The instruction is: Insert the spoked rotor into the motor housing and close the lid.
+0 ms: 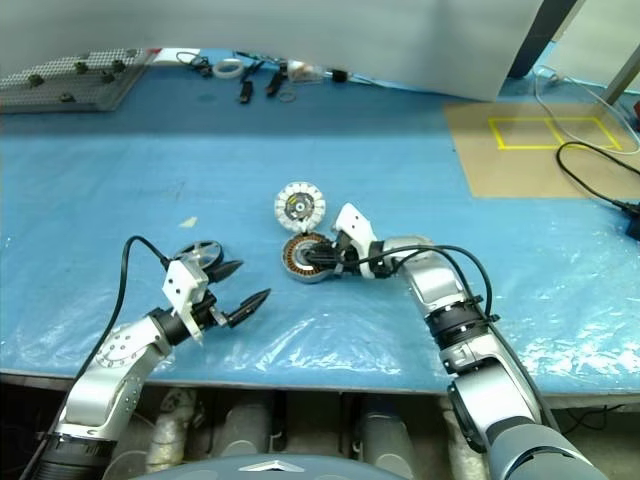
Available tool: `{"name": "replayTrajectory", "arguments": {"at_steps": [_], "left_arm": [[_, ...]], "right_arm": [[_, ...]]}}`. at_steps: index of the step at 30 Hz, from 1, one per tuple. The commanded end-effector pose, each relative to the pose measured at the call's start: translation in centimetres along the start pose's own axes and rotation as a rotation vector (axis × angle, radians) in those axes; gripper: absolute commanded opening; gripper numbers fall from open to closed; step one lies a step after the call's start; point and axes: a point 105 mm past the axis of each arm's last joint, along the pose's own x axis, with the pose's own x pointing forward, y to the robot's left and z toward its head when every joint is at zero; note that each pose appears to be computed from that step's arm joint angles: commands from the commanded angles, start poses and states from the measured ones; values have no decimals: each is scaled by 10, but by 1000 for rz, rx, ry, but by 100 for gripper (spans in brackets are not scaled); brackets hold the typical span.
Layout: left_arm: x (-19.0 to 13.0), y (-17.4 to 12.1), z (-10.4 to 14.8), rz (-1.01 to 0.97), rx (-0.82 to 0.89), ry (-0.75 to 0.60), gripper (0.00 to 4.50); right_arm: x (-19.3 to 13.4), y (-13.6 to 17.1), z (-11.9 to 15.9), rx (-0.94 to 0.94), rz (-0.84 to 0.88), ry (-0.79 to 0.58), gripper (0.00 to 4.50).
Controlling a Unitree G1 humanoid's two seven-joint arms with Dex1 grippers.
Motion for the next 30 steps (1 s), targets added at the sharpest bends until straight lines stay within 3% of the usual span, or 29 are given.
{"name": "replayTrajectory", "arguments": {"at_steps": [1, 18, 30], "left_arm": [[-1, 3, 6, 3, 29, -28, 450], [-5, -12, 2, -137, 32, -27, 450], [6, -13, 19, -201, 36, -47, 450]], "right_arm": [[-3, -9, 11, -38, -33, -28, 66], [-3, -3, 5, -62, -9, 3, 66], [-2, -4, 11, -93, -6, -4, 66]]}}
